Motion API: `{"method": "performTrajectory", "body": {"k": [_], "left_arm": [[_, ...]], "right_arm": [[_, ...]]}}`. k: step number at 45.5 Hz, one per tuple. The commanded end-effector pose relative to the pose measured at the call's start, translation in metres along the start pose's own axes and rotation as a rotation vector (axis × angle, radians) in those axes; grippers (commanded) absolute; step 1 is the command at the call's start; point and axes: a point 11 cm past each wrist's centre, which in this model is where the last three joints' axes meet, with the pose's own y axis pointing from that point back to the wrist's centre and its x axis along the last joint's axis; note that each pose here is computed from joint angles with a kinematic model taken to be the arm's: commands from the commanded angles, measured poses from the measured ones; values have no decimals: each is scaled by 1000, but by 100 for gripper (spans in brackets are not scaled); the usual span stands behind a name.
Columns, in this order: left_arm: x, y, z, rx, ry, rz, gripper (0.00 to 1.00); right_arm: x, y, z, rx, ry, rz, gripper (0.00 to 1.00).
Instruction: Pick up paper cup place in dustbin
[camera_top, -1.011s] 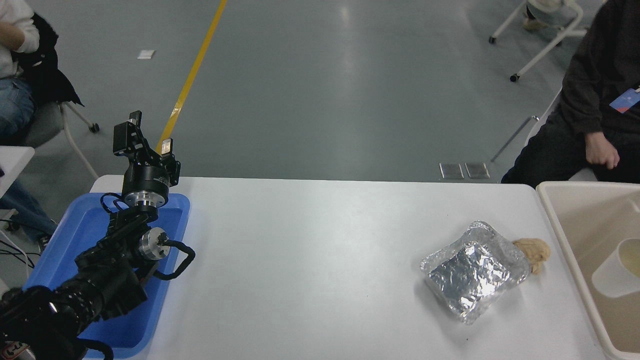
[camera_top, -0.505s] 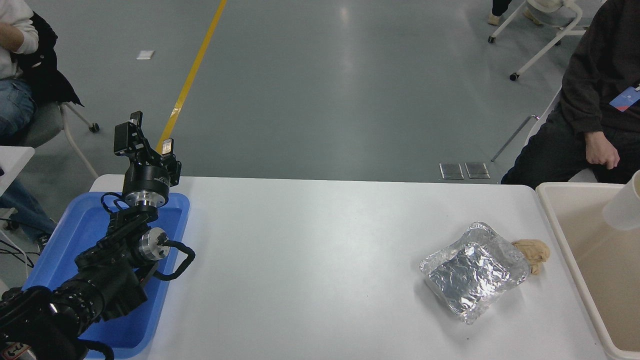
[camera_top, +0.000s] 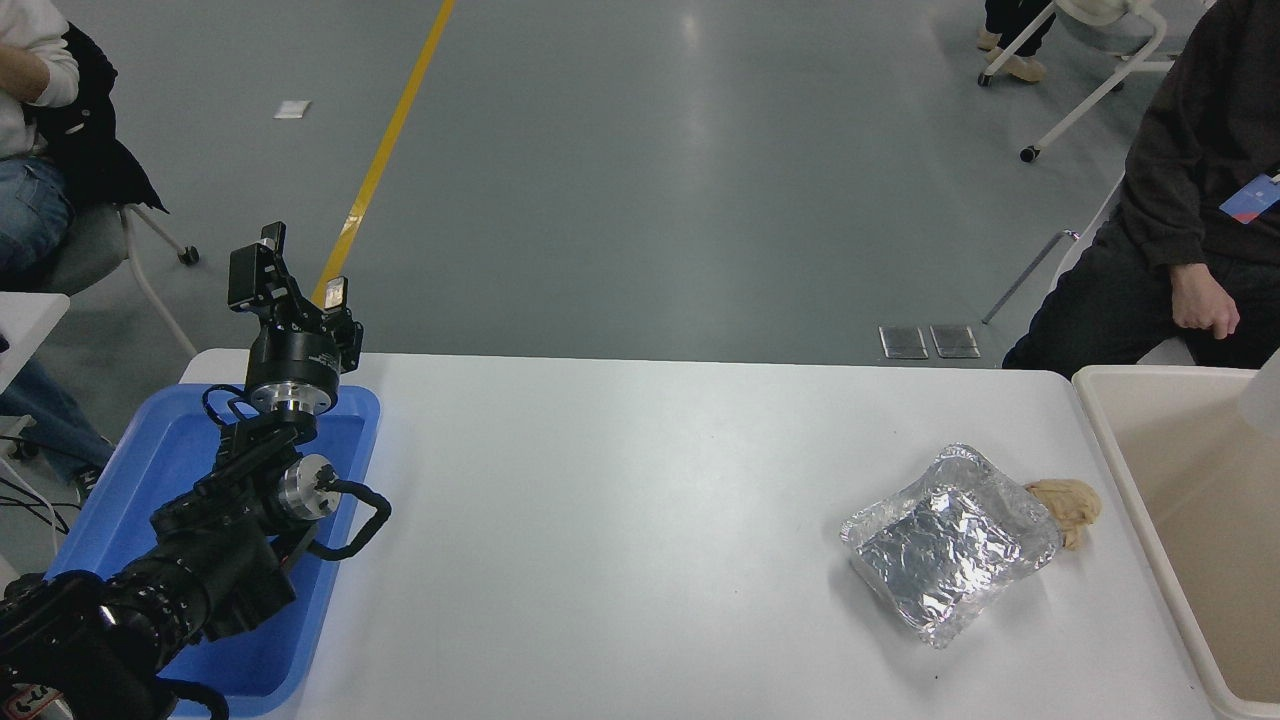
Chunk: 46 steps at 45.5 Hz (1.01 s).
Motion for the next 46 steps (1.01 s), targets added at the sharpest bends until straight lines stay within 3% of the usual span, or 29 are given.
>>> {"method": "performTrajectory", "body": {"k": [1,18,46], "left_arm": [[0,0,0,0,0,0,100],[0,0,0,0,0,0,100],[0,0,0,0,0,0,100]], "right_arm": [[-30,-31,32,-108,-20,-106,0],[-58,-108,42,-210,124,-23,0],[-126,-227,-38,-111,13,89,0]]}}
